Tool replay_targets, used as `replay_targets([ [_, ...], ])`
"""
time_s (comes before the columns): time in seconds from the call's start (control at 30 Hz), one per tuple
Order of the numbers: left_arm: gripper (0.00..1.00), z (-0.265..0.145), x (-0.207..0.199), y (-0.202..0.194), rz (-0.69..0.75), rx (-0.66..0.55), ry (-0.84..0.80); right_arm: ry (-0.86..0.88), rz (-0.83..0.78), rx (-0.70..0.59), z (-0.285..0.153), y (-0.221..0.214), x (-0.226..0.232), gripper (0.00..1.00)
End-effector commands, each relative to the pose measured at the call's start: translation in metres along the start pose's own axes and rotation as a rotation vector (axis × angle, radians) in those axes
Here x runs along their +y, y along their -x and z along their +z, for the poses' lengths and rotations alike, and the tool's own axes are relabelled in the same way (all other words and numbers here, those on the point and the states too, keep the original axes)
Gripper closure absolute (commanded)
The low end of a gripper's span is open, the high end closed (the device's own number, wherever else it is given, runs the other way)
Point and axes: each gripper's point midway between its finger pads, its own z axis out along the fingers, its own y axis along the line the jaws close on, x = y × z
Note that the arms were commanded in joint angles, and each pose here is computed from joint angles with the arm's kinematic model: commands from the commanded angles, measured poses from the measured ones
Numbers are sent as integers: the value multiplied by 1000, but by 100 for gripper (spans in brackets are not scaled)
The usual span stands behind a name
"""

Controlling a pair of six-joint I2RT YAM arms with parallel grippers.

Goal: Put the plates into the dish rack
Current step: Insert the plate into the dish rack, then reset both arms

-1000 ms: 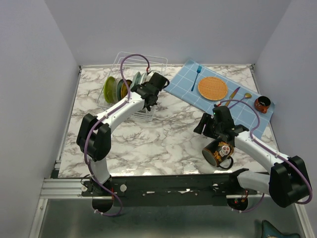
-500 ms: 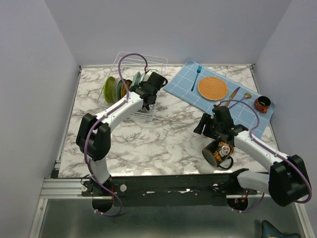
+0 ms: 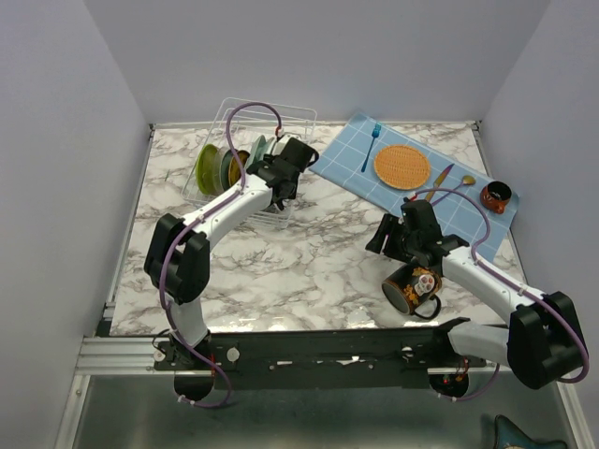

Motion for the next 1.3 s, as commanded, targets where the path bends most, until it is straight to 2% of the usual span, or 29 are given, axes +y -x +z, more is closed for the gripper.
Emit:
replay_targets([
  [0.0, 43, -21, 19, 27, -18, -65, 47, 9, 3, 13, 2, -2, 1, 32],
  [0.37, 43, -50, 21, 58, -68, -124, -2, 14, 7, 17, 2, -2, 2, 32],
  [0.87, 42, -111, 44, 102, -139, -277, -45, 24, 4, 19, 3, 1, 6, 32],
  [0.9, 39, -116, 46, 105, -143, -293, -48, 23, 4, 20, 3, 1, 6, 32],
  [0.93, 29, -128, 51, 111, -164, -333, -62, 22, 5, 16, 3, 1, 6, 32],
  [1.1, 2, -157, 65, 120, -226, -437, -150, 34, -9, 3, 1, 6, 9, 32],
  [1.13, 1, -164, 63, 116, -230, -445, -211, 42, -15, -4, -1, 7, 11, 32],
  [1.23, 1, -172, 75, 106, -250, -447, -194, 61, -36, -49, -8, 17, 15, 28],
  [1.27, 1, -173, 79, 102, -252, -444, -185, 69, -50, -80, -15, 22, 17, 3],
])
